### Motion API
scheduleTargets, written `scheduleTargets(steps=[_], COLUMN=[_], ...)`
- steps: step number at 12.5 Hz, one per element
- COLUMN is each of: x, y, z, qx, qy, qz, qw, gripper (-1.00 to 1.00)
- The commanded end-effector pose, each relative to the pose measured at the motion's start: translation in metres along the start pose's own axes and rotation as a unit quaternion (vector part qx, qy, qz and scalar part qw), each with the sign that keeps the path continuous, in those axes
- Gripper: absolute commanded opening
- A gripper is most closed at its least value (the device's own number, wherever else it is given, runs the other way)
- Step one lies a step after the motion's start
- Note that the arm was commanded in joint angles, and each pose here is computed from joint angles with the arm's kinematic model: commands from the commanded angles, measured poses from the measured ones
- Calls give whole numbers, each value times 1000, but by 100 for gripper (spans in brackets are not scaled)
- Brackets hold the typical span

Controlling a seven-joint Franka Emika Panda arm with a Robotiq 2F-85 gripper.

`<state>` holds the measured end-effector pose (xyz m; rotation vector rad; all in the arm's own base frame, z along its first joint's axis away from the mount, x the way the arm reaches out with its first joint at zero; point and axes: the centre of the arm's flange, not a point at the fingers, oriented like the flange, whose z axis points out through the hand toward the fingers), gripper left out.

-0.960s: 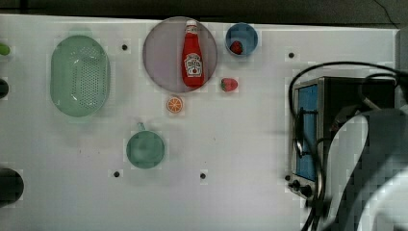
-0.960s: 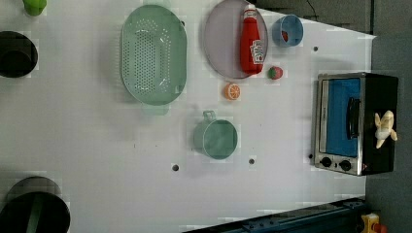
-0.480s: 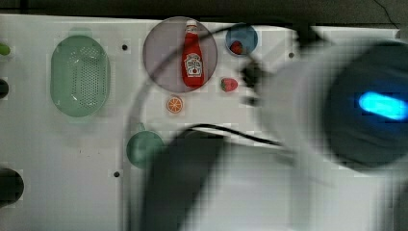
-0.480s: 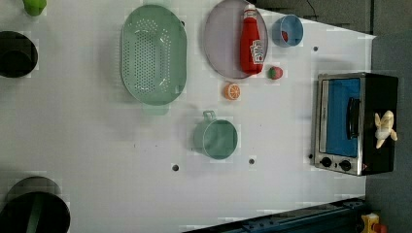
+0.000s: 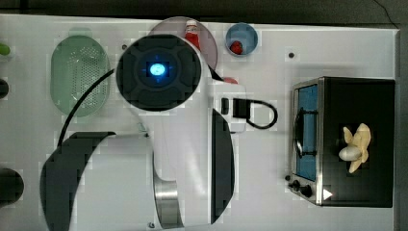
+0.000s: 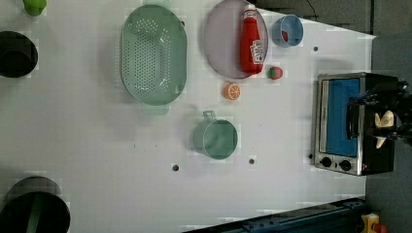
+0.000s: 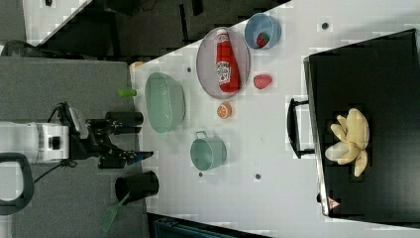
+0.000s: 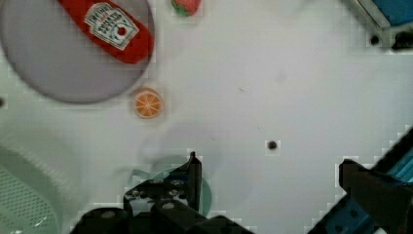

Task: Pick banana from table and place on oven.

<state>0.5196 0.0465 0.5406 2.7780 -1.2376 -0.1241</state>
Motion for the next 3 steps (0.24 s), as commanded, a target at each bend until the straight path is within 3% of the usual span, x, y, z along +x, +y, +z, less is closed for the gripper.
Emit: scheduleTargets(steps=[1, 3], x=[37, 36], y=[63, 64], z=[-39, -35], qx=[45, 42], qy=[17, 15], qz=[96, 96], qw=[994, 994], gripper=[100, 100])
